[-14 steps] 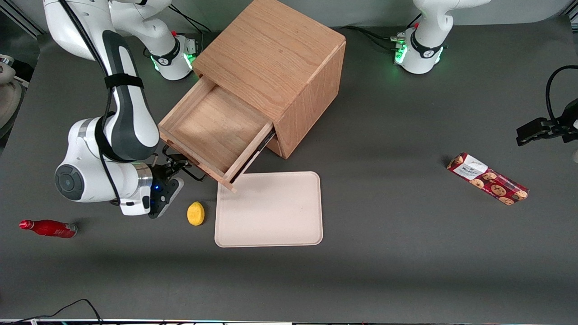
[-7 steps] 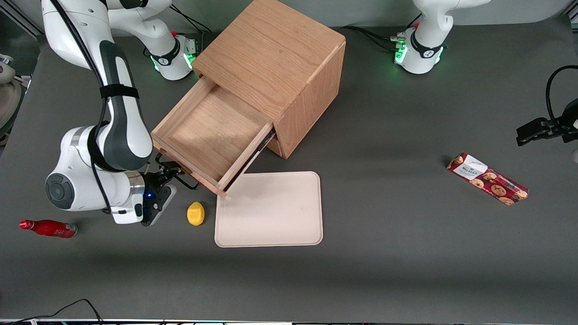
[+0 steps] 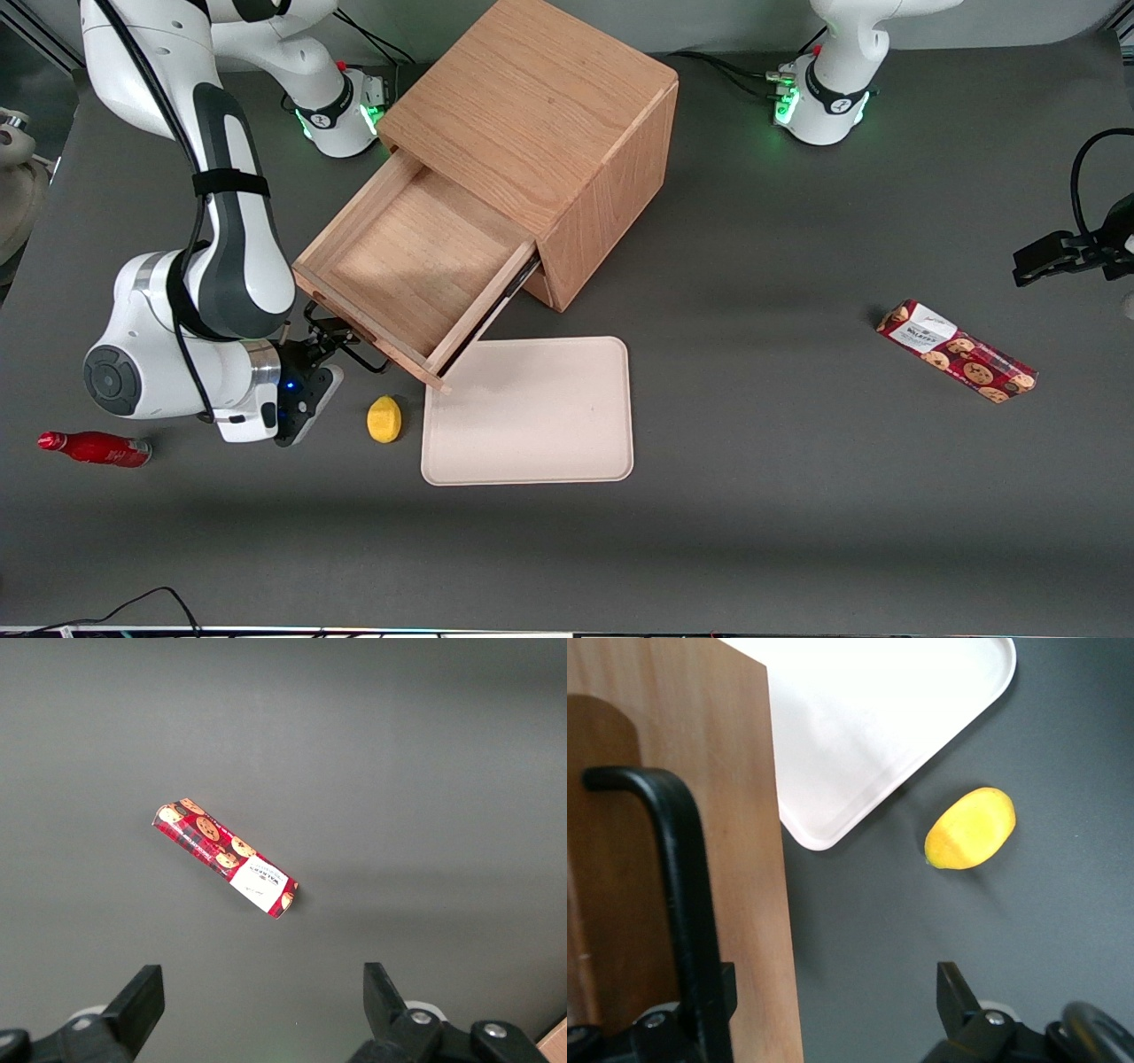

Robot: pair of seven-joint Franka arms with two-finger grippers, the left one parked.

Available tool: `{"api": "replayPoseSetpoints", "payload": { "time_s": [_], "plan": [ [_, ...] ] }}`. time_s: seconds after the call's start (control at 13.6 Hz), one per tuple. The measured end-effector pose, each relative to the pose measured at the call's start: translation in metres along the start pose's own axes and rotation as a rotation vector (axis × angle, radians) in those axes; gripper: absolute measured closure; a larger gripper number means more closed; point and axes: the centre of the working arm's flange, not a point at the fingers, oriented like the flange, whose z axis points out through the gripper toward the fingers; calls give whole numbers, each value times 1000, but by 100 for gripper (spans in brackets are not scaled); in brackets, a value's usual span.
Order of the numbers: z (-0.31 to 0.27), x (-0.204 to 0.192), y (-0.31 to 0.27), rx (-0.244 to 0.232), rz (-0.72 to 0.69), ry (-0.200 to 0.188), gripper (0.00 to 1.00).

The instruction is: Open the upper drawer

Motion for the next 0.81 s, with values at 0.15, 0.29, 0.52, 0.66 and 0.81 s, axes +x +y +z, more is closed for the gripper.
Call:
{"api": "replayPoseSetpoints", "payload": {
  "time_s": [0.15,0.29,0.52,0.66,0.81],
  "plan": [
    [-24,-1,-6,12,3,-7,0],
    [-54,-6,-11,16,7,-16,0],
    [-88,-15,-21,13,12,-36,0],
    [-123,-25,-38,-4,101,-40,0],
    [-169,-48,-66,-32,313,-15,0]
  ]
}}
